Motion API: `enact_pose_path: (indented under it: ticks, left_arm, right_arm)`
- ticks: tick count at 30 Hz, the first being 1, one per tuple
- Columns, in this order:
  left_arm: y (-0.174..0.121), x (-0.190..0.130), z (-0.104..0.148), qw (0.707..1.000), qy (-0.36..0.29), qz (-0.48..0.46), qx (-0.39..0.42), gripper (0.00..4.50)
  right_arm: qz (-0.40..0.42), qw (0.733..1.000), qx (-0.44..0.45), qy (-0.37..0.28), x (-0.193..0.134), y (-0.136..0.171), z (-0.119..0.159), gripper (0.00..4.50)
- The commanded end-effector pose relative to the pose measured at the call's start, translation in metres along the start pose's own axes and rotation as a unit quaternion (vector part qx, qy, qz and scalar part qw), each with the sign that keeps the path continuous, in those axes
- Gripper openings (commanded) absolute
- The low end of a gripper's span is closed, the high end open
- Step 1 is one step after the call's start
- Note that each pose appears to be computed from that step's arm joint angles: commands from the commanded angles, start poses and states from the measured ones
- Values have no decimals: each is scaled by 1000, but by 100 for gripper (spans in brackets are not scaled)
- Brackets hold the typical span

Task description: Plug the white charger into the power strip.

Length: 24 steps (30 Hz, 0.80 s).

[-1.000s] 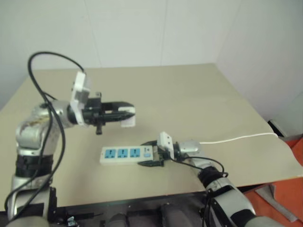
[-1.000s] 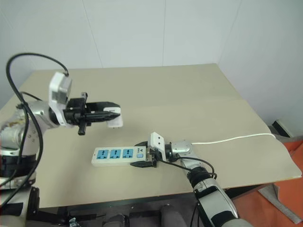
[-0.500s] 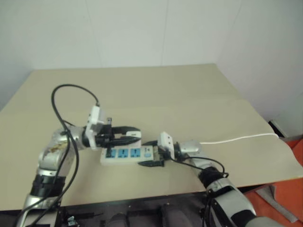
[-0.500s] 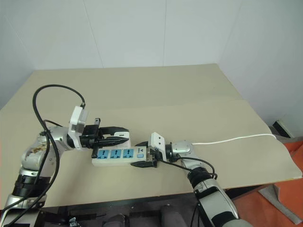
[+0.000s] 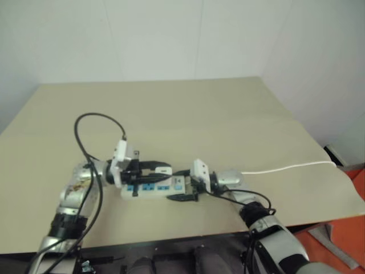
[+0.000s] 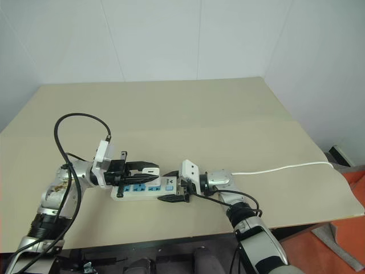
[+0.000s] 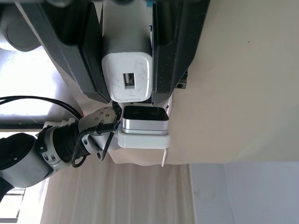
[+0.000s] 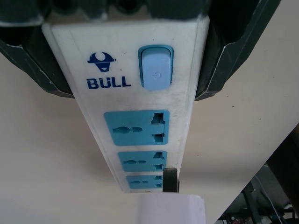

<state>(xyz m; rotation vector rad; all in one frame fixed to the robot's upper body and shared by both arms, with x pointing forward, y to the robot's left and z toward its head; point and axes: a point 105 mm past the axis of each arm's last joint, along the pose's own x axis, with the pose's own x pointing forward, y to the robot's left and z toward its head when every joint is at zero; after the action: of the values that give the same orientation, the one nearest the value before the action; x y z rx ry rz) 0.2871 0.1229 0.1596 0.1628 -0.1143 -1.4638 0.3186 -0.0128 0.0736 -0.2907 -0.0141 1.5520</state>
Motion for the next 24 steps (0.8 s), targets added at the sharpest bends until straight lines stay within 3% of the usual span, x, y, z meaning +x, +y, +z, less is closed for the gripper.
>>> enact_pose_path:
  ticks: [1,24]
  left_arm:
    - [0,0,-4,1000,1,0,16,103]
    - [-2,-2,-25,1000,26,-2,10,103]
  right_arm:
    - [11,1000,16,24,0,7,-12,343]
    - [8,999,20,24,0,4,-11,343]
